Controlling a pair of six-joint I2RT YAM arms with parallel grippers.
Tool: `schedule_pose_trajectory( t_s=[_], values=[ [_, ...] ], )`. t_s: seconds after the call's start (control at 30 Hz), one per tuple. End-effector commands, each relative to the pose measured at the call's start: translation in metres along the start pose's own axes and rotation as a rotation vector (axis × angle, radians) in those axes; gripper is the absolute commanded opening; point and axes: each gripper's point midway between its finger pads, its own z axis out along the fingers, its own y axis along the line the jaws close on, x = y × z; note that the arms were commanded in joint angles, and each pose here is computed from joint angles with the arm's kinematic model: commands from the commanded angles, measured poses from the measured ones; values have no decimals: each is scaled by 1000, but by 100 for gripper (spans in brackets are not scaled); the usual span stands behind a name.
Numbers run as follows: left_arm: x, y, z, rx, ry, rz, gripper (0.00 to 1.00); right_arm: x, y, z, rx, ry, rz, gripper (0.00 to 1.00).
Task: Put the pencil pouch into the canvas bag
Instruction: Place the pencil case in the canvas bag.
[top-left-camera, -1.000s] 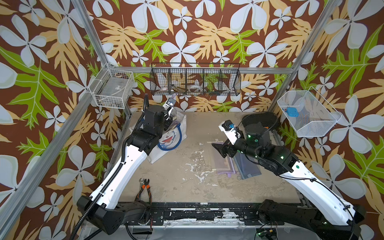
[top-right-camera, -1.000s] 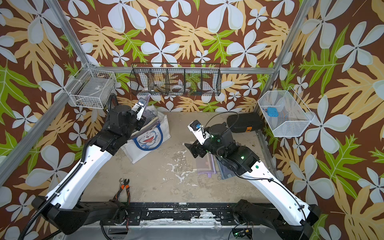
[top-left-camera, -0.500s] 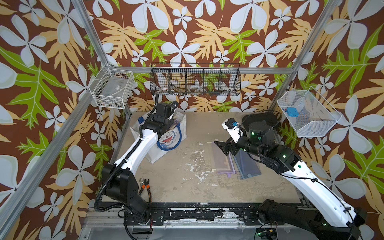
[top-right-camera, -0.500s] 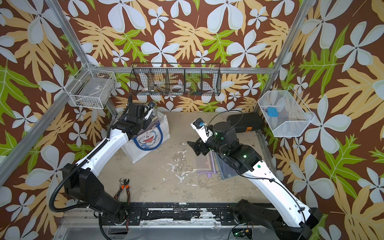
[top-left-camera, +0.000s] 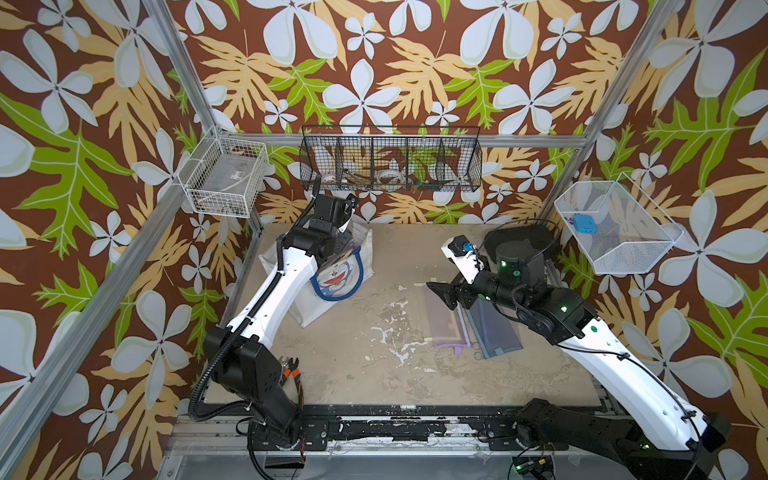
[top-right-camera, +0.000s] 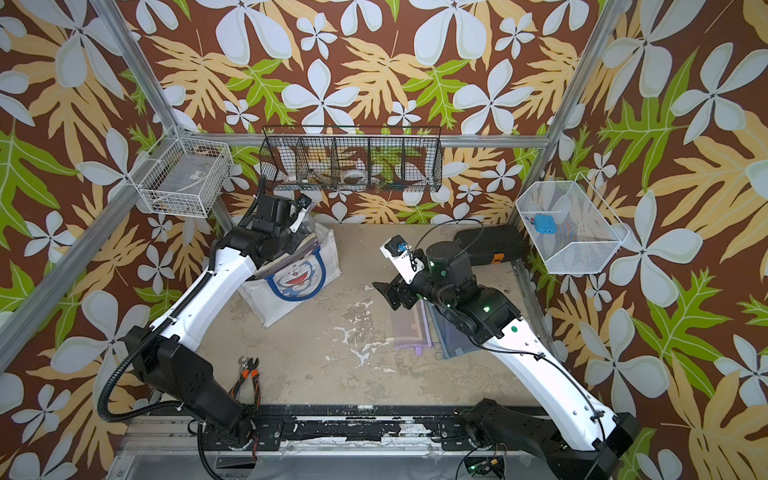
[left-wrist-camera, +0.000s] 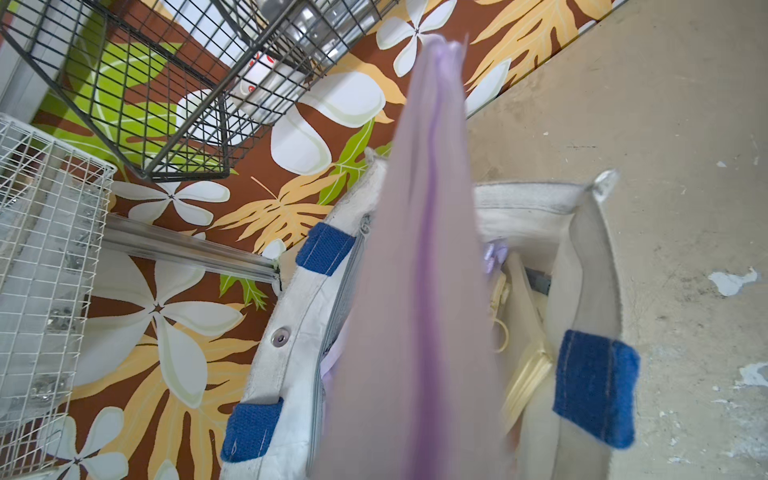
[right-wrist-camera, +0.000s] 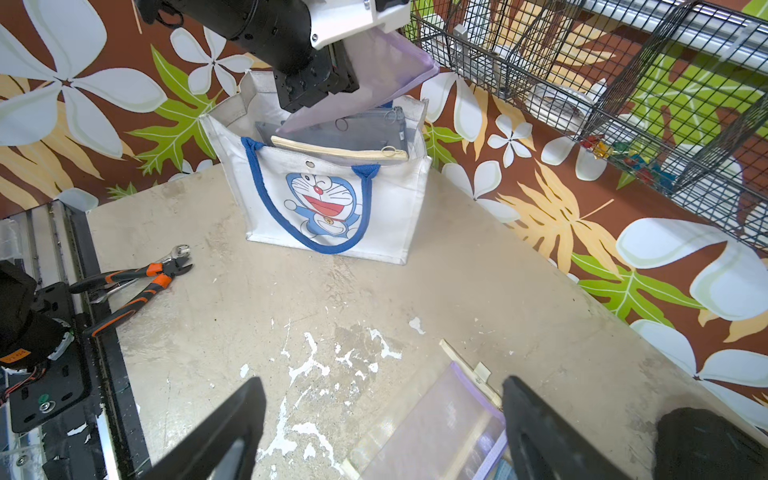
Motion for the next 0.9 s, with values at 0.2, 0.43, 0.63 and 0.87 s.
schedule_pose_trajectory(
  t_s=[0.2, 0.43, 0.63, 0.87],
  values=[
    [21, -15, -6, 12, 108, -4, 0, -4, 2, 6, -23, -23, -16, 89],
    [35, -9, 11, -64, 175, 49, 0, -5, 3, -6, -10, -48, -26, 89],
    [51, 8, 46, -42, 234, -14, 0, -4, 0, -15, 18, -61, -36, 89],
    [56, -5, 67, 34, 248, -10, 0, -8, -2, -18, 29, -76, -39, 89]
  ],
)
